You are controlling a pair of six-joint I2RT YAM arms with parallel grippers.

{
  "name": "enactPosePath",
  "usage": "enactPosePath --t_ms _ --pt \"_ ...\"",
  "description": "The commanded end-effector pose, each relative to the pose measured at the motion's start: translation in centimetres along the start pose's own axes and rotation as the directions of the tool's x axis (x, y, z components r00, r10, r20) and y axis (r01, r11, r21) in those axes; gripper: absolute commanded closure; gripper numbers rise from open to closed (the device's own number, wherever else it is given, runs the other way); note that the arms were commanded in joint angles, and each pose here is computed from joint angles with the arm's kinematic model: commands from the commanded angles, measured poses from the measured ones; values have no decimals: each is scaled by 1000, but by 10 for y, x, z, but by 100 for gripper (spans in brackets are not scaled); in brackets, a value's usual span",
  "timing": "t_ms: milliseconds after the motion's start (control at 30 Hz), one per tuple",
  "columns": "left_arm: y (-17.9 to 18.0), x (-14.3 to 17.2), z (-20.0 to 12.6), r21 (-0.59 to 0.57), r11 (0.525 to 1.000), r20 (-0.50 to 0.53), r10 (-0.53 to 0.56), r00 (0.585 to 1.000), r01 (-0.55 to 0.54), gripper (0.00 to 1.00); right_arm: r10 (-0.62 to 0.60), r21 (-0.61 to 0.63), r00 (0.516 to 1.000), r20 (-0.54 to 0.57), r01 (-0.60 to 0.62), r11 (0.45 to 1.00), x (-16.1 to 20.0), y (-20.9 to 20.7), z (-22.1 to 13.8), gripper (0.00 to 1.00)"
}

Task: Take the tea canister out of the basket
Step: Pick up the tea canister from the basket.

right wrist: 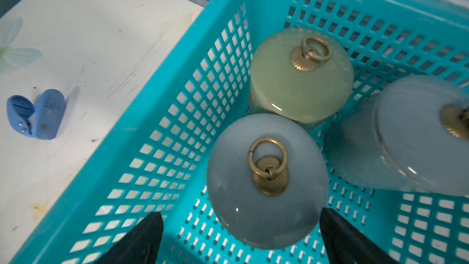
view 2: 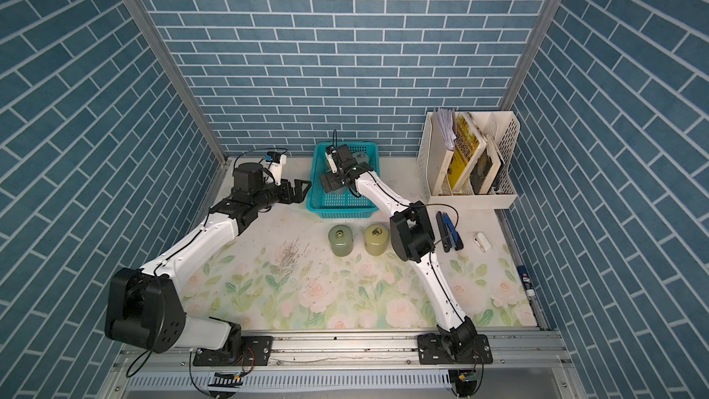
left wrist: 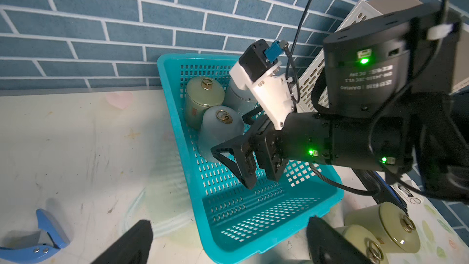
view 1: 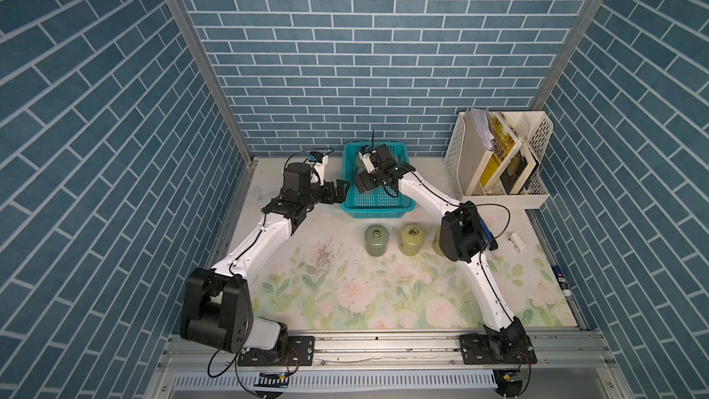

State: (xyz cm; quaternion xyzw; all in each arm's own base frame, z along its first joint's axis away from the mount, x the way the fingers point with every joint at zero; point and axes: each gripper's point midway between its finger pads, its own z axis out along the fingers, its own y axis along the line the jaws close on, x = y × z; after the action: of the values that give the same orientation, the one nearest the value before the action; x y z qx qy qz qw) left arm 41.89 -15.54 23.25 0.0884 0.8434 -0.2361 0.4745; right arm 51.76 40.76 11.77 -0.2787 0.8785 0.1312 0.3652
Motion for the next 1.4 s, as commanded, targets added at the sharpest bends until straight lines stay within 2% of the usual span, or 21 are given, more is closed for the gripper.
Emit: enactPosePath --t_ms 0,433,800,1000,1067,1167,1300,1367 --pt "-1 3 1 17 1000 4 4 1000 -4 0 25 4 999 34 -25 1000 -7 -4 8 0" --pt "-2 5 2 21 1000 4 10 1000 -10 0 43 20 997 67 -44 999 -8 -20 35 1" --pt "0 8 3 13 1000 -8 29 1000 -28 0 1 22 998 60 -3 1000 -3 -21 41 13" --pt "0 7 1 13 999 -5 32 999 -32 0 -8 10 999 54 8 1000 -3 -19 35 31" --pt "1 8 1 2 999 -8 36 999 -36 0 -11 4 999 43 11 1000 0 -17 30 40" --pt "1 8 0 -2 999 -7 40 999 -40 0 -19 1 999 30 19 1000 7 -16 20 48" --pt "-3 8 1 11 999 -9 42 999 -41 0 -24 -18 999 34 25 1000 12 -11 2 74" --pt "-10 10 3 32 998 -16 49 999 -49 0 -31 -26 998 47 33 999 9 -5 -10 92"
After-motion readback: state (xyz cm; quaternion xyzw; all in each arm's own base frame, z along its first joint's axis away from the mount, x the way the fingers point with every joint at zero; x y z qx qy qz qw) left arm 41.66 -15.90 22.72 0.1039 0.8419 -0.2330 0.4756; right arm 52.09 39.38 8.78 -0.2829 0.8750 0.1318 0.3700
